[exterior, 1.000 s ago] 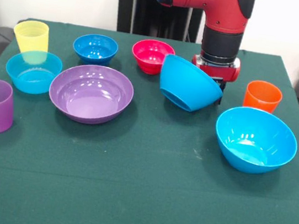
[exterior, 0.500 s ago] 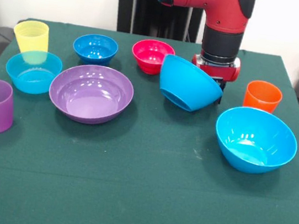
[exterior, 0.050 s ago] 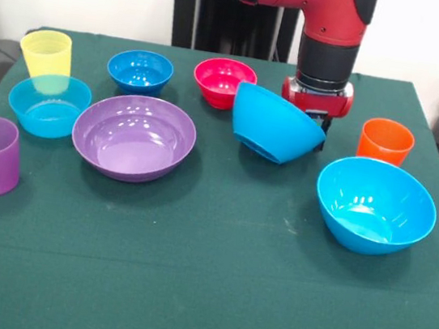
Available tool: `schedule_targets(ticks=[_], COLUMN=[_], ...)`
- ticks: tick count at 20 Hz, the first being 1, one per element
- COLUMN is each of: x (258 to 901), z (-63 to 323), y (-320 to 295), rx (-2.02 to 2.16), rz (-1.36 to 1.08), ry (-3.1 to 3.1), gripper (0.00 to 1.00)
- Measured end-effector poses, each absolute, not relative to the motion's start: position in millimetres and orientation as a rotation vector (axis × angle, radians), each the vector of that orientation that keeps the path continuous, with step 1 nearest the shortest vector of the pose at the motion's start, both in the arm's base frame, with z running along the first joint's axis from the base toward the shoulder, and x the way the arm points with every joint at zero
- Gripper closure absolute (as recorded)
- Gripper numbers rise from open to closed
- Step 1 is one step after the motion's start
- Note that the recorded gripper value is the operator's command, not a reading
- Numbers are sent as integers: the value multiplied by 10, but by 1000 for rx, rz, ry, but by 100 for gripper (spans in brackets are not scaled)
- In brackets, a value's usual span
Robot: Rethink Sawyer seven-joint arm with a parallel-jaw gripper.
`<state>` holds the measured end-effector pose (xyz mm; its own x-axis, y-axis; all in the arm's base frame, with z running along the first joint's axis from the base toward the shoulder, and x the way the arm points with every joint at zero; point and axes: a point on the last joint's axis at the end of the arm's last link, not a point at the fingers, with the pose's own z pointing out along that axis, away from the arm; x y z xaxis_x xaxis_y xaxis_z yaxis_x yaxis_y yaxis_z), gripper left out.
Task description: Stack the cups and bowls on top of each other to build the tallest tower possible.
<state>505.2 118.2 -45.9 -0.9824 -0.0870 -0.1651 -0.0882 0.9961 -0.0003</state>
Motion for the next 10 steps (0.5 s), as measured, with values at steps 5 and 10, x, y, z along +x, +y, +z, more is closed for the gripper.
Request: schedule_targets(ticks=[5,10], x=[5160,5254], z=[-334,-217], y=[1156,1126], rx=[-128,-123], rz=[1,-7], ry=[2943,2917], gripper=[0,0])
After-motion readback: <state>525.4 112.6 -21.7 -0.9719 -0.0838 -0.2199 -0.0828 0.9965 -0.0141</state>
